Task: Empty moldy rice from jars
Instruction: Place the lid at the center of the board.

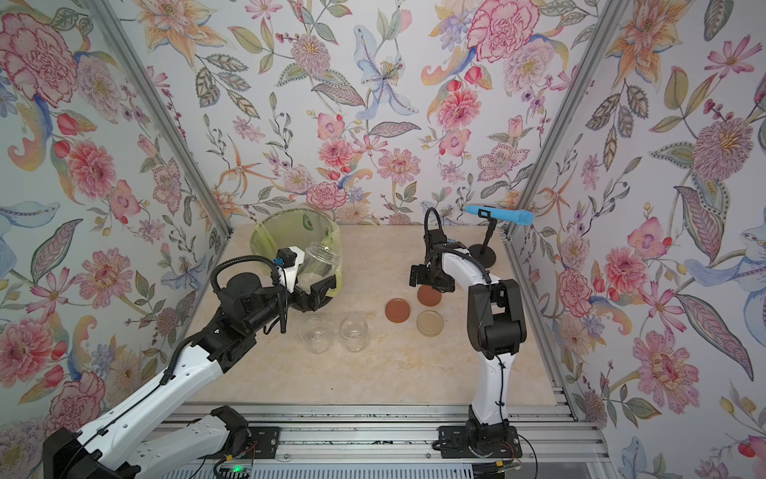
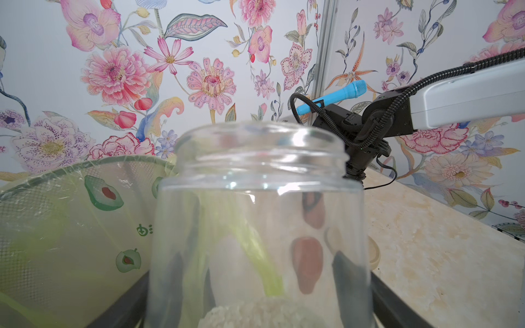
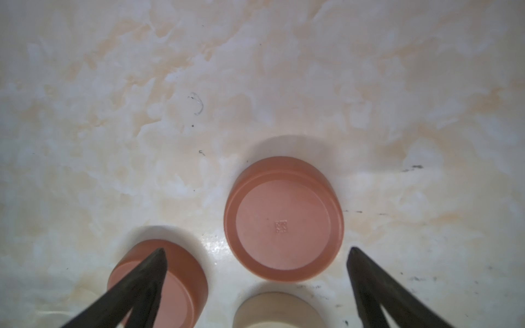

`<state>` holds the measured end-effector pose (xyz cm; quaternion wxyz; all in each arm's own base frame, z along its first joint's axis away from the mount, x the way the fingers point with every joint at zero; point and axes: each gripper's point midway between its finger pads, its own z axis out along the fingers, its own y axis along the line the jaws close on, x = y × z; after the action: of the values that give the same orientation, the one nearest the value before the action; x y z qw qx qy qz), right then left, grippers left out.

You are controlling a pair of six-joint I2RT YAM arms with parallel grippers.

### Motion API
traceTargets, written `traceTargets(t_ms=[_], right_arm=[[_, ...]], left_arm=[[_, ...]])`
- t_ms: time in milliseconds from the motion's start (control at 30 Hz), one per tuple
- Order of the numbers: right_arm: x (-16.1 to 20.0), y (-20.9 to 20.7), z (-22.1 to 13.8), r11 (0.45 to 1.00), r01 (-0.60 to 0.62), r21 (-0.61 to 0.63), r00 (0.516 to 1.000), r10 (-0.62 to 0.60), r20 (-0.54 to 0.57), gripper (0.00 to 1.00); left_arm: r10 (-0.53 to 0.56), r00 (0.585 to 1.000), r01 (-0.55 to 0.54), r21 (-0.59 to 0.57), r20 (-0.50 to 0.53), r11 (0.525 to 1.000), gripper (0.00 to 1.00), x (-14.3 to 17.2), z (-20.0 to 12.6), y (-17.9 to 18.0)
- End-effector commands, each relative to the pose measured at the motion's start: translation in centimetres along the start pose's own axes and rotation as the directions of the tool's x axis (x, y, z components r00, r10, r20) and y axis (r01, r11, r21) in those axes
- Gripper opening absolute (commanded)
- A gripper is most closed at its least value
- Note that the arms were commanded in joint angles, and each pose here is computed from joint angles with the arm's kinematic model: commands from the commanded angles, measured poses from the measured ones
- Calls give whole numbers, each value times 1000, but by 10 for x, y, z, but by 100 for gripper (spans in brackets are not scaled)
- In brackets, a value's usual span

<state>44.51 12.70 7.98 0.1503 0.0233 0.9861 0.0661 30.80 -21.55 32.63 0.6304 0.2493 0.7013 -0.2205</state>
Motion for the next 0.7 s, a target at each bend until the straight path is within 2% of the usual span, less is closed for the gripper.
traceTargets(t_ms=[0, 267, 667], right_arm=[[-9, 34, -35, 996, 59, -64, 998, -56, 42, 100], [-14, 111, -86, 944, 146, -297, 987, -117, 110, 100], [-19, 182, -152, 849, 230, -475, 967, -146, 208, 100]], left_arm=[[34, 990, -30, -34, 137, 999, 0, -49, -6, 9], [34, 990, -31, -30, 135, 999, 0, -54, -4, 11], [63, 992, -55, -76, 110, 996, 0, -70, -10, 26]])
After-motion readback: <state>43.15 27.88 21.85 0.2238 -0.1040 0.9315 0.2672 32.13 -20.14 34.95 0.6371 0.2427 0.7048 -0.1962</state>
